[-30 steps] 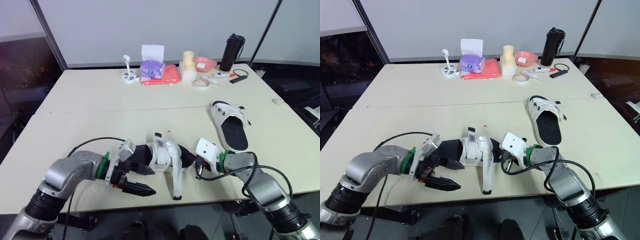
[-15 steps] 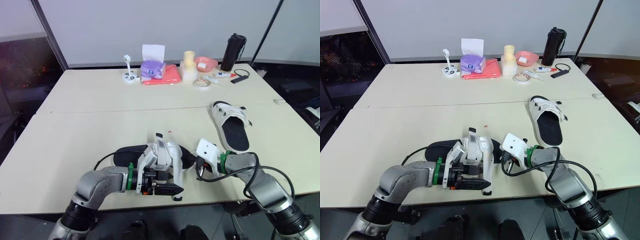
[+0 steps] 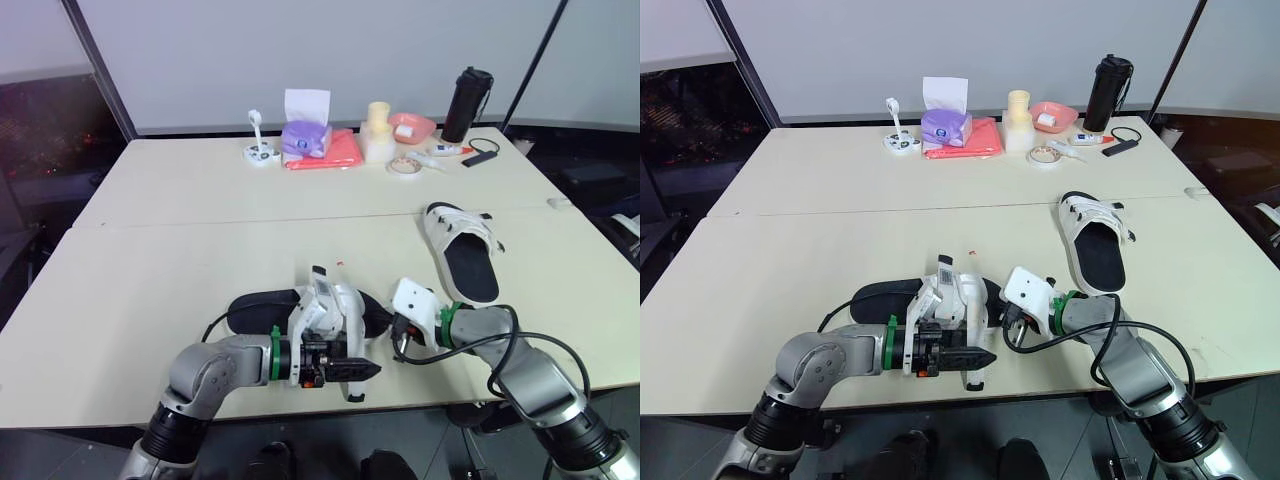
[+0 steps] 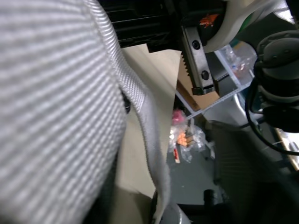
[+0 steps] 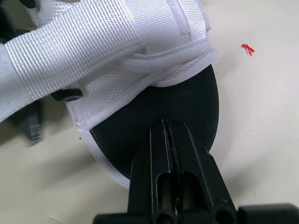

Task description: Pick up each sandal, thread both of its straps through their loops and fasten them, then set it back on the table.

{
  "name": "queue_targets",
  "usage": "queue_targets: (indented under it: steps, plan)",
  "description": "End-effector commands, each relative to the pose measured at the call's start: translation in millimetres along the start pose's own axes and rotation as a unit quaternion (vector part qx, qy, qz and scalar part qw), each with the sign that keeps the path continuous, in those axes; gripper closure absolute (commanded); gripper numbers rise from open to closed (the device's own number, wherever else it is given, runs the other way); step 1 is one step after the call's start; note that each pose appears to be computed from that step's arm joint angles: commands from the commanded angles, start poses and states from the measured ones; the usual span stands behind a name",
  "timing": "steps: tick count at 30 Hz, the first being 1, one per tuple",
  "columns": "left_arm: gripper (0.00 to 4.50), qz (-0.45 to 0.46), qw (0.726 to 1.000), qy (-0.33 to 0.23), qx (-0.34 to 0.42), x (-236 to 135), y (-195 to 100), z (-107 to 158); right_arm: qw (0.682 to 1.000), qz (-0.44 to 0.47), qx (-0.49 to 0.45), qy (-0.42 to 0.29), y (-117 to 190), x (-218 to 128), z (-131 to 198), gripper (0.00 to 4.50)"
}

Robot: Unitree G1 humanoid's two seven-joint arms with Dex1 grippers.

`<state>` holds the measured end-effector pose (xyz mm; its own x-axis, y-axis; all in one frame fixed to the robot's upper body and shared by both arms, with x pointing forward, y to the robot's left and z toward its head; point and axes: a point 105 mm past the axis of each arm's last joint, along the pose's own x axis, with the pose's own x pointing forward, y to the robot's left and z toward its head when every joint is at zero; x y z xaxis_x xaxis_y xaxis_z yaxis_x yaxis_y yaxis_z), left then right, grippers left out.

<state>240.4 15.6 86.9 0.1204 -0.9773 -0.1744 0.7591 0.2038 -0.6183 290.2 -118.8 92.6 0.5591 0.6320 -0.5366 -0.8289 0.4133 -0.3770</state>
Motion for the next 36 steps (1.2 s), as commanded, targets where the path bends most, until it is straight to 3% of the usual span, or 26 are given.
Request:
queue_targets:
  steps: [1,3,8,19,28,36]
  plan:
    - [3.39,-0.023,1.0,0.004,0.009,-3.5,-10.3,2.2,0.997,0.065,0.03,0.032,30.4,12.4,-19.5,4.5]
    - [4.47,-0.028,1.0,0.012,0.005,-4.7,-12.1,-0.5,0.997,0.065,0.03,0.032,29.6,12.6,-19.3,4.5]
    - [4.47,-0.037,0.999,0.02,-0.002,-10.9,-15.9,0.7,0.997,0.063,0.029,0.031,28.5,13.6,-18.9,4.5]
    - [4.47,-0.099,0.993,-0.053,-0.026,-47.8,-33.8,56.4,0.998,0.056,0.03,0.021,24.9,22.7,-15.8,4.5]
    - [4.47,-0.064,0.996,-0.064,0.001,-38.3,-9.1,100.3,0.999,0.045,0.027,0.012,23.4,30.2,-13.9,4.5]
    - [4.47,-0.037,0.998,-0.03,0.029,-25.1,12.3,95.4,0.999,0.028,0.031,0.012,21.3,30.1,-15.2,4.5]
